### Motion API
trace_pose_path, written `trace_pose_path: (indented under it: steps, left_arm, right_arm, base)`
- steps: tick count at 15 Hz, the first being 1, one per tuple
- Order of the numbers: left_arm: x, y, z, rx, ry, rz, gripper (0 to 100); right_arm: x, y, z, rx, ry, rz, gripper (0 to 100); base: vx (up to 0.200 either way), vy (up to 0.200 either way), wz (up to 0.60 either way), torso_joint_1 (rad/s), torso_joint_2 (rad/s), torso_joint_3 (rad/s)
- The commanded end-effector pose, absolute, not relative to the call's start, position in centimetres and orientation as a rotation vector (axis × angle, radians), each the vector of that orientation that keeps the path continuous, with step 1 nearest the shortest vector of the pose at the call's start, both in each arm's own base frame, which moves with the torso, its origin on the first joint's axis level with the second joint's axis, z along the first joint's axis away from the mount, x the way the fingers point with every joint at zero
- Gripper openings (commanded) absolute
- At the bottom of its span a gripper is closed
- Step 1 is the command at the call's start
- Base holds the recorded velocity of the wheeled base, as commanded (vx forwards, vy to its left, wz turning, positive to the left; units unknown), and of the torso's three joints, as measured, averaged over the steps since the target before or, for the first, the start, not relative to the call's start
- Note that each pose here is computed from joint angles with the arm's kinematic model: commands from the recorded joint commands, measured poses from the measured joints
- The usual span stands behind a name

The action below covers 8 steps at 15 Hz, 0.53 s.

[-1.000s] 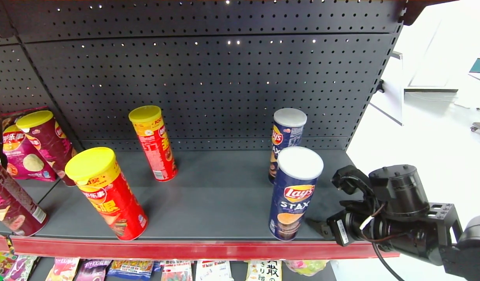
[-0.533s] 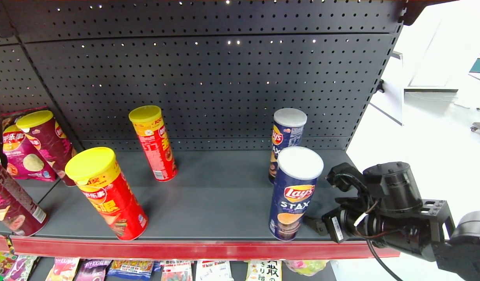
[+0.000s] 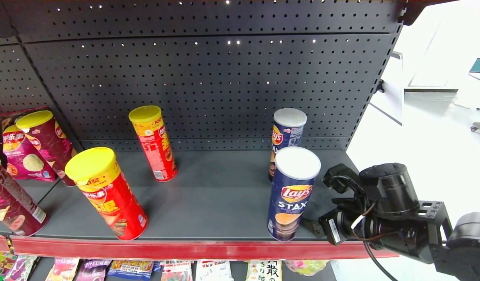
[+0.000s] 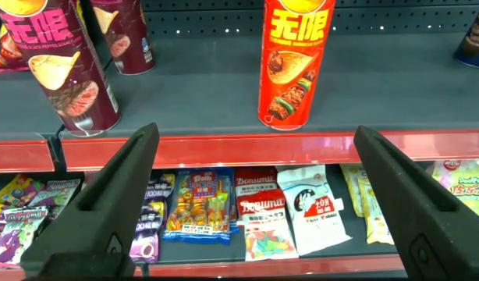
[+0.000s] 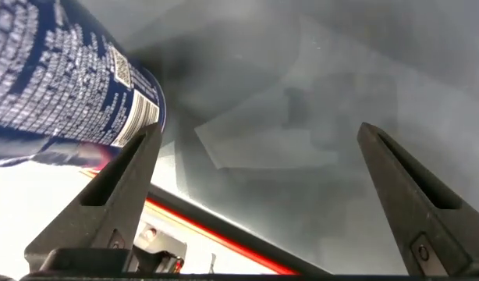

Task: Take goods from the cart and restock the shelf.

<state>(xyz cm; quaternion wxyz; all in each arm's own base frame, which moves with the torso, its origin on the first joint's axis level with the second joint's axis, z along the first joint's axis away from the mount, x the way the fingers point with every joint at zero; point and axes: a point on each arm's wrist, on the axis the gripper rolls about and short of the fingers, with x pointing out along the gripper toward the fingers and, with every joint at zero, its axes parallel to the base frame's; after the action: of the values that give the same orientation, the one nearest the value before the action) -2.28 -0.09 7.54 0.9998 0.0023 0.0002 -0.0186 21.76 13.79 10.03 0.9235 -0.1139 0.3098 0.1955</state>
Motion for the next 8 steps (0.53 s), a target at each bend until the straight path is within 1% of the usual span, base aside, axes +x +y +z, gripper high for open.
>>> trace_pose_path:
  steps: [1,8]
  left_arm:
    - [-2.28,-0.09,7.55,0.005,0.000,-0.037,100]
    - [-2.28,-0.09,7.55,0.005,0.000,-0.037,100]
  right_arm:
    - [21.81,13.94,10.21,-0.234,0.626,0.400,100]
    - [21.60,13.79,10.04,-0.238,0.636,0.394,100]
  base:
    - [0.000,0.000,0.00,0.000,0.00,0.000]
    - [0.000,0.000,0.00,0.000,0.00,0.000]
